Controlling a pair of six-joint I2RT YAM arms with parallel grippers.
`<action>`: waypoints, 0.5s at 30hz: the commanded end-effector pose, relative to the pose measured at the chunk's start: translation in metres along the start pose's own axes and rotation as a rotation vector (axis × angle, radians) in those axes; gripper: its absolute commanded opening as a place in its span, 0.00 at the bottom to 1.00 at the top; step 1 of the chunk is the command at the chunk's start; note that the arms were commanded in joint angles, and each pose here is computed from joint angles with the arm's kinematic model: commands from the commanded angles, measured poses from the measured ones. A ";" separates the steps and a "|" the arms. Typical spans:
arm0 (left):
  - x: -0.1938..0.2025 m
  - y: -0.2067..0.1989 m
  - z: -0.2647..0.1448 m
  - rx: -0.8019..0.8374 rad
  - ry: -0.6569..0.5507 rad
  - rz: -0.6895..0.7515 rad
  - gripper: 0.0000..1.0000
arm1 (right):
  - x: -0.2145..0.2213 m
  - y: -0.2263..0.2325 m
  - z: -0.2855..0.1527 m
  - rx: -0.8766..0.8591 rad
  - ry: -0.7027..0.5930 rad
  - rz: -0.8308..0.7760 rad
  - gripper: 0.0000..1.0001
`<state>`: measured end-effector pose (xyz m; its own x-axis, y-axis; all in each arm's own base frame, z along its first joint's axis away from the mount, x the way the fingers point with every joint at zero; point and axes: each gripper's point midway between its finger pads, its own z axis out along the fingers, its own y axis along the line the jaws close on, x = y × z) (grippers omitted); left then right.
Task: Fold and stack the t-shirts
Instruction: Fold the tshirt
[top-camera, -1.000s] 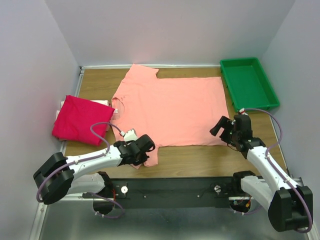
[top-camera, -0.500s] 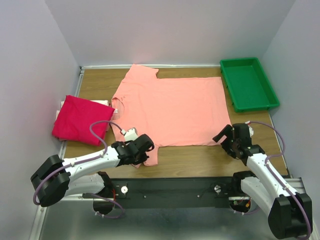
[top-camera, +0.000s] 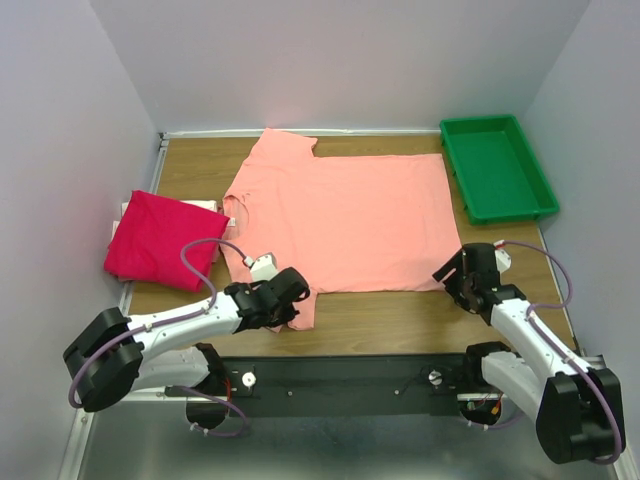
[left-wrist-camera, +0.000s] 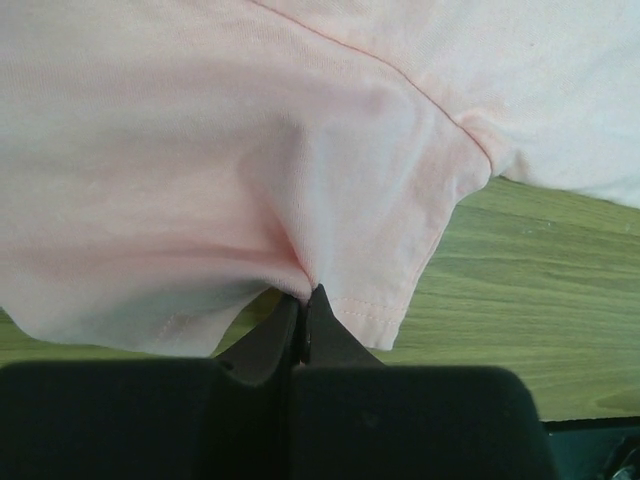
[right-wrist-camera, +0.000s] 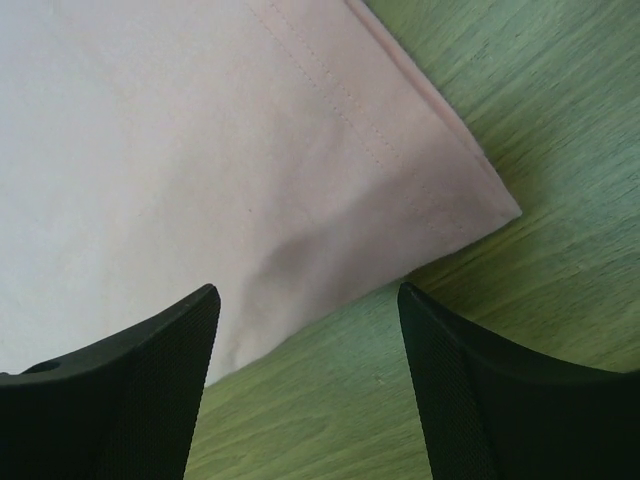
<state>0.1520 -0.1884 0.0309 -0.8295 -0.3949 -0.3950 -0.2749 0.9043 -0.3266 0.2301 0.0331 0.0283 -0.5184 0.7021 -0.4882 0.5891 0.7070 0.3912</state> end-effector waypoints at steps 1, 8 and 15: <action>-0.012 -0.001 0.002 -0.019 -0.057 -0.005 0.00 | -0.002 -0.015 0.007 0.081 -0.026 -0.003 0.78; -0.015 -0.001 0.001 -0.024 -0.069 -0.007 0.00 | 0.000 -0.017 0.010 0.086 -0.017 -0.020 0.31; -0.021 -0.005 0.001 -0.018 -0.085 -0.017 0.00 | -0.002 -0.012 0.007 0.055 -0.026 -0.035 0.00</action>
<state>0.1576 -0.1874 0.0322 -0.8176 -0.4020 -0.4122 -0.2833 0.9041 -0.3199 0.2344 0.0277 0.0223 -0.5176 0.6901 -0.5058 0.6004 0.7141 0.3599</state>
